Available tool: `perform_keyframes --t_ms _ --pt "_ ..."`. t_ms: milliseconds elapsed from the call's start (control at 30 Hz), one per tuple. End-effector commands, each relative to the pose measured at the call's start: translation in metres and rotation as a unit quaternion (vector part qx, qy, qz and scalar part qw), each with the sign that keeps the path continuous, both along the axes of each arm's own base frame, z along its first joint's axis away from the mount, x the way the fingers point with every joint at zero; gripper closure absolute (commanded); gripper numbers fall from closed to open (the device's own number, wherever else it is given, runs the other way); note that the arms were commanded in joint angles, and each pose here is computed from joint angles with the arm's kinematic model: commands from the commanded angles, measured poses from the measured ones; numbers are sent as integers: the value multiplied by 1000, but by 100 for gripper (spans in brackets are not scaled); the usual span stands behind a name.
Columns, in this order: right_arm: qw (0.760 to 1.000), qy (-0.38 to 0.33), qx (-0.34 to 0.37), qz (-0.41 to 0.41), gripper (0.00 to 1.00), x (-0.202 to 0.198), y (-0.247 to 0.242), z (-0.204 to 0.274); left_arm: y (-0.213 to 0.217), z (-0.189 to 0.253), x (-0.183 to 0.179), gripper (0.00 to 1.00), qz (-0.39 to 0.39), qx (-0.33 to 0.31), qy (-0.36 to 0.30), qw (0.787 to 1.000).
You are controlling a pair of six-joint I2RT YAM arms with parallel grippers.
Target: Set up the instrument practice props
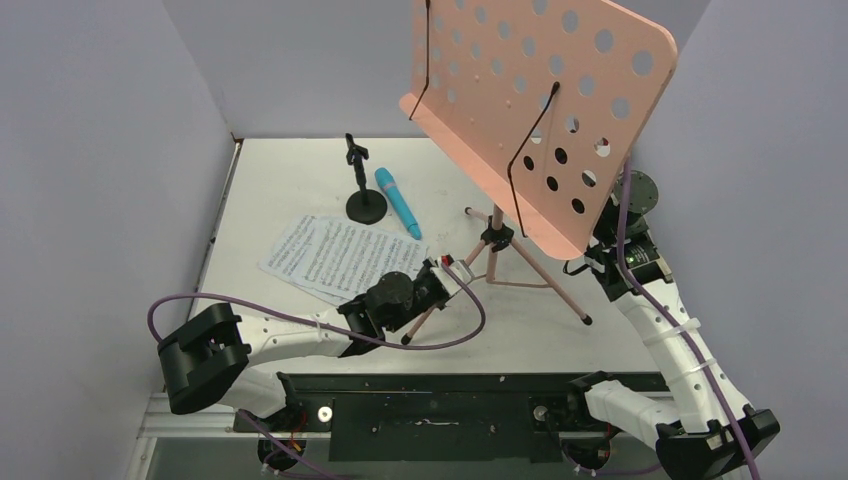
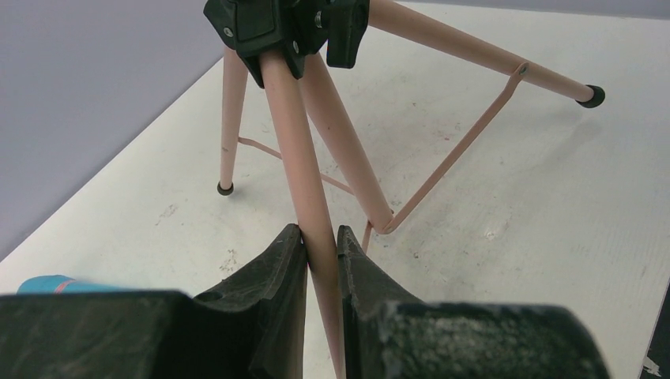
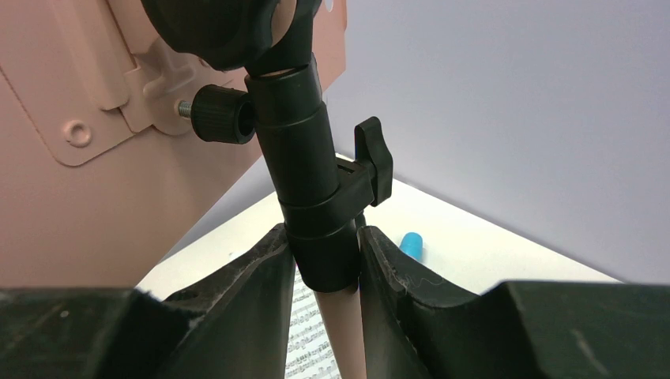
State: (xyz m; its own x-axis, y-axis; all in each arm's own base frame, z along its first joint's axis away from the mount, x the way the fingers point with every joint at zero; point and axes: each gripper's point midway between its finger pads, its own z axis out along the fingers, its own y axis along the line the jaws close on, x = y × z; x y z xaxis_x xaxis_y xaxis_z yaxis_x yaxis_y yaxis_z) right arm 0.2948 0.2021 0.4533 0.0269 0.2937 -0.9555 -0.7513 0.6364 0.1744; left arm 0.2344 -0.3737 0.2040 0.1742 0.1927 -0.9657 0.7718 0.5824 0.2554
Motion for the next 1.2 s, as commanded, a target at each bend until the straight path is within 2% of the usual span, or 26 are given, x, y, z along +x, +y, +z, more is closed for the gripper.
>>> perform_keyframes --t_ms 0,400,1033,1167 --pt "960 -251 120 -39 95 -66 -40 143 1 -21 -11 100 -19 41 10 999" --pt "966 -229 107 -49 95 -49 -36 123 7 -31 -6 100 4 49 22 999" --pt "967 -225 109 -50 95 -40 -34 117 23 -77 -4 100 44 77 68 994" --pt "970 -213 106 -55 92 -37 -34 108 21 -80 -3 100 48 77 71 993"
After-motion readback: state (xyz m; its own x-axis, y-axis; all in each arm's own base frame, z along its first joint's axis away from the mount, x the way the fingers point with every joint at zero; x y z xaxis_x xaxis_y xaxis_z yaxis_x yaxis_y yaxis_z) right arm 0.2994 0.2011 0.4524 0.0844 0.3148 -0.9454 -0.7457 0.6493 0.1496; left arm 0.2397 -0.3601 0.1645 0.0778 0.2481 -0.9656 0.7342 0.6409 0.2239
